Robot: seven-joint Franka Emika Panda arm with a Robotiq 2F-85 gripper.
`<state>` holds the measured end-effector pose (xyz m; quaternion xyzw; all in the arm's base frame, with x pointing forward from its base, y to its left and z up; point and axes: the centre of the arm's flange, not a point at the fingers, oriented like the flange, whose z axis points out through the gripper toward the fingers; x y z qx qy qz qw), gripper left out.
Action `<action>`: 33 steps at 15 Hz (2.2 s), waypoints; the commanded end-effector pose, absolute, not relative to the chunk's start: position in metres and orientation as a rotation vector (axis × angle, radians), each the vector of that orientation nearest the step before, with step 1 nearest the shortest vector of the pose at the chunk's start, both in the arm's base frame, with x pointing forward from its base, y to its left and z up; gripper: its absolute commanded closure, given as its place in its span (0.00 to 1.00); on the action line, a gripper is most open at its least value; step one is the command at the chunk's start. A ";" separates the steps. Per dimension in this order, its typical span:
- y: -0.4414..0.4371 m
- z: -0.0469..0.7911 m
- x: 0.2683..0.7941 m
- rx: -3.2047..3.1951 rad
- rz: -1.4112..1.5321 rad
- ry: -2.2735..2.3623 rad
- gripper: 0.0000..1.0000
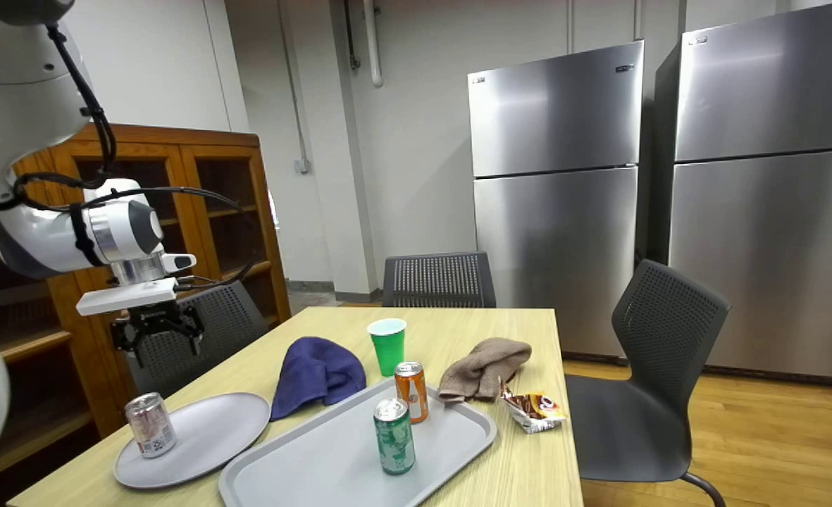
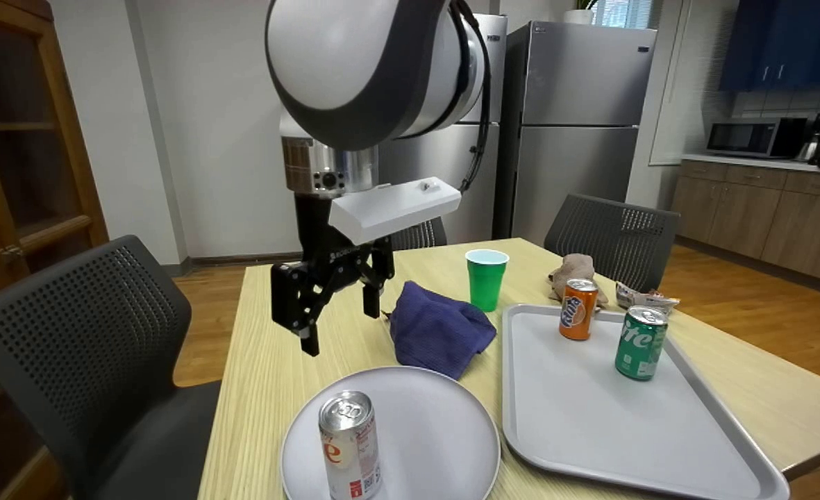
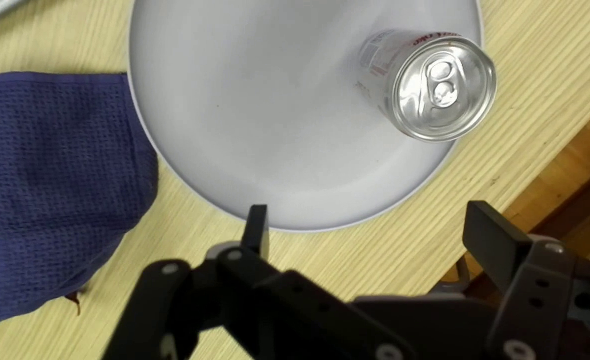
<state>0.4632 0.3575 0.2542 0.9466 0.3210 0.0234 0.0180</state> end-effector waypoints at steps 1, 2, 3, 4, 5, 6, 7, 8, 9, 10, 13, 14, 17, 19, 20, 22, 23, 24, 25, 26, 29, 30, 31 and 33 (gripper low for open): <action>0.371 0.247 0.461 2.915 0.004 1.141 0.00; 0.374 0.242 0.457 2.905 -0.009 1.169 0.00; 0.375 0.239 0.454 2.897 -0.025 1.198 0.00; 0.376 0.236 0.451 2.888 -0.036 1.221 0.00; 0.376 0.233 0.448 2.880 -0.047 1.241 0.00; 0.376 0.229 0.446 2.869 -0.058 1.262 0.00; 0.376 0.226 0.444 2.860 -0.065 1.274 0.00; 0.375 0.224 0.443 2.852 -0.081 1.291 0.00; 0.374 0.220 0.442 2.840 -0.091 1.304 0.00; 0.374 0.216 0.440 2.829 -0.104 1.318 0.00; 0.373 0.206 0.437 2.802 -0.141 1.355 0.00; 0.373 0.203 0.435 2.793 -0.154 1.373 0.00; 0.372 0.198 0.432 2.769 -0.195 1.416 0.00; 0.371 0.194 0.429 2.750 -0.225 1.440 0.00; 0.371 0.193 0.429 2.741 -0.240 1.451 0.00; 0.370 0.190 0.427 2.725 -0.268 1.467 0.00; 0.370 0.189 0.426 2.721 -0.276 1.468 0.00; 0.370 0.188 0.426 2.719 -0.284 1.467 0.00; 0.370 0.188 0.427 2.720 -0.287 1.464 0.00; 0.370 0.188 0.427 2.721 -0.290 1.462 0.00; 0.372 0.187 0.429 2.726 -0.285 1.458 0.00; 0.373 0.187 0.430 2.727 -0.286 1.458 0.00; 0.373 0.186 0.430 2.728 -0.285 1.457 0.00; 0.376 0.185 0.431 2.733 -0.278 1.453 0.00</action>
